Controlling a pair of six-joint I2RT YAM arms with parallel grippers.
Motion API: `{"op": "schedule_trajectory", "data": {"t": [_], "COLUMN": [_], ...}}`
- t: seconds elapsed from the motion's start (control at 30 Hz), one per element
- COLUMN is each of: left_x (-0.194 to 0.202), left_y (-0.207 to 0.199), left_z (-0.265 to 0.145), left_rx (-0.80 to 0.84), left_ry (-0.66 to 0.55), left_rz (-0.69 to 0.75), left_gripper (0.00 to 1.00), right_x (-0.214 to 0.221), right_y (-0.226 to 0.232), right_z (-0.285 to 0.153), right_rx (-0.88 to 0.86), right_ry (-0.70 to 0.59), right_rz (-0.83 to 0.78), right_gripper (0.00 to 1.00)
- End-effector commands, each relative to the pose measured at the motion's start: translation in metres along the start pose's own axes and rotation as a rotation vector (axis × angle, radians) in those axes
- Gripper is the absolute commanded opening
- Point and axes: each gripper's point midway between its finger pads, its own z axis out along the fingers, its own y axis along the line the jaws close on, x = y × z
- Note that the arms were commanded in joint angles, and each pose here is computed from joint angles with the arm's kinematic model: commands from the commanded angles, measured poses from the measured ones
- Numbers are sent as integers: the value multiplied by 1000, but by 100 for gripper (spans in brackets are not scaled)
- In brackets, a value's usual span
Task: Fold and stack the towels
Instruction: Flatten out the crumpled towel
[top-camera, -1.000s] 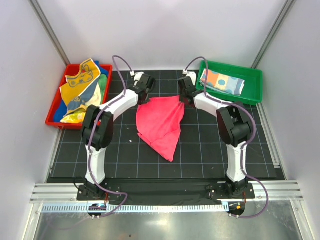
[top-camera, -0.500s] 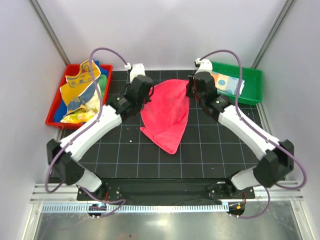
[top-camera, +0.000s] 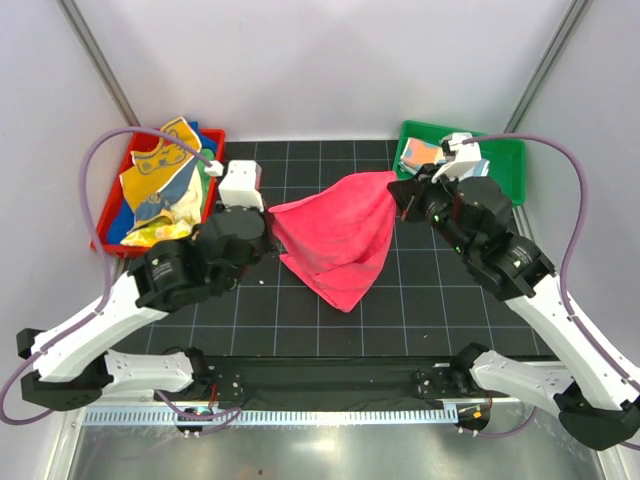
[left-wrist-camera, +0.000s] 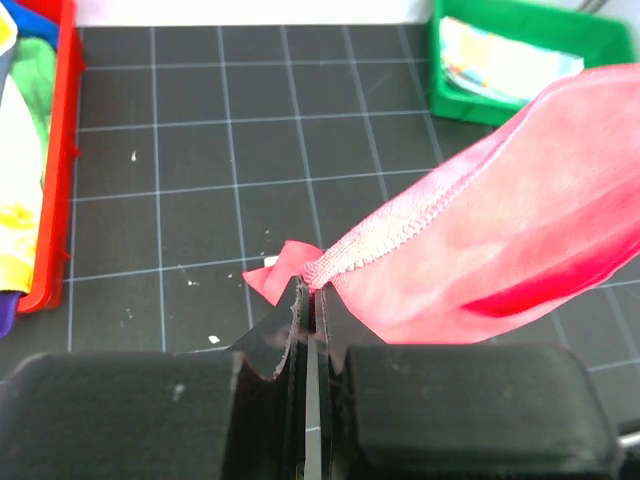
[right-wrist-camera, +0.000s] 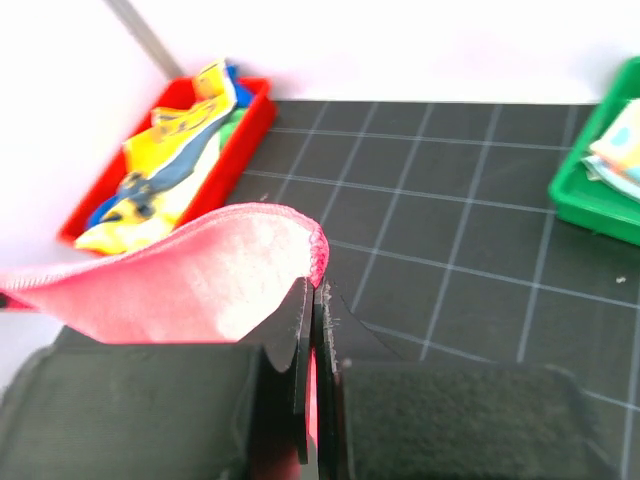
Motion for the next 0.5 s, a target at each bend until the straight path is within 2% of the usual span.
{"op": "schedule_trajectory", "data": {"t": [0.0,0.23,0.47], "left_x": [-25,-86,-133], "left_y": [5,-13,-8], "left_z": [-21,-60,-98], "left_rx": [35,261,376], "left_ry": [-47,-170,-279], "left_rz": [-31,-99,-136], "left_gripper": [0,0,0], "right_x": [-18,-64,-106], "right_y": [24,50,70], "right_z": [-15,-35,-51], "right_rx": [-107,-198,-267], "right_ry": [0,-58,-122], "right_rz": [39,50,64], "right_gripper": [1,1,1]}}
